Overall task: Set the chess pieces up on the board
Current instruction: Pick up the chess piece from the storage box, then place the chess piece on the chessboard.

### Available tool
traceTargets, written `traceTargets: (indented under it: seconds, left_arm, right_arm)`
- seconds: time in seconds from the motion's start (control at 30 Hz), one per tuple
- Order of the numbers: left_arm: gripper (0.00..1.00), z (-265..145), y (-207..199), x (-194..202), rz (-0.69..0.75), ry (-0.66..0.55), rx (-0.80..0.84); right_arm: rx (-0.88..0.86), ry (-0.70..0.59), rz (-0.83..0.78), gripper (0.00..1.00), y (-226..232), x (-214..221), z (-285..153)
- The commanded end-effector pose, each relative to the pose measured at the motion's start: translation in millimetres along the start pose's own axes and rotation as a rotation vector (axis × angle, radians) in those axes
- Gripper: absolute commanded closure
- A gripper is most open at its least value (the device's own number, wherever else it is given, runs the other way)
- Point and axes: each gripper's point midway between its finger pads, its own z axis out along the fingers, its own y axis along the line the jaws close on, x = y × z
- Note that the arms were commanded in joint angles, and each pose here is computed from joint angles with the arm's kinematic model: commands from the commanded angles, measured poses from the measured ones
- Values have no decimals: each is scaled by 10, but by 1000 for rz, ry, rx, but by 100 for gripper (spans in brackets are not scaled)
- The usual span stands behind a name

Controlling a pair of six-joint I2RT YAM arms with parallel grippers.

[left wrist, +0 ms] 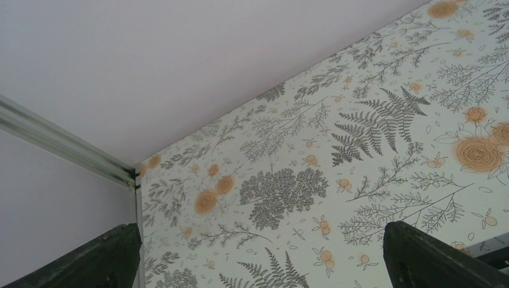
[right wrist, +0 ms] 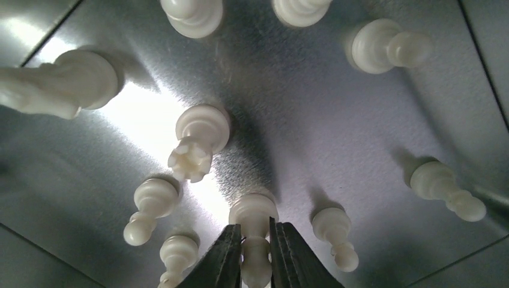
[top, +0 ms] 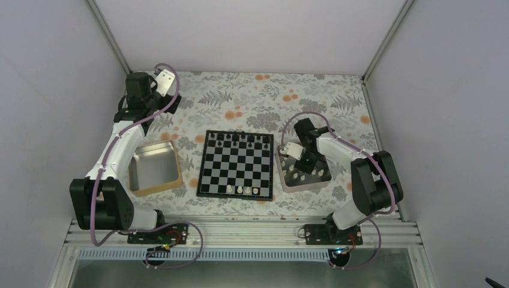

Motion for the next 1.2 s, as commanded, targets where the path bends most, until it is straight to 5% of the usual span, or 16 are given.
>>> traceTargets:
  seconds: [0.0, 0.37, 0.67, 0.97, 1.17]
  left_arm:
    - [0, -3, -19, -43, 7, -13, 12]
    - [0, -34, -22, -77, 6, -26, 15]
    - [0, -66, -24, -125, 3, -36, 24]
    - [0, -104, 27, -142, 2, -38, -5]
    - [0, -110, 19, -129, 5, -38, -4]
  right_arm:
    - [-20, -6, 5, 88, 19, 10, -40]
    - [44, -12, 15, 93, -119, -59, -553]
    - [92, -60, -155, 92, 79, -813, -962]
    - [103, -133, -466, 91, 908, -1862, -1032]
    - [39, -148, -653, 91, 1593, -2186, -943]
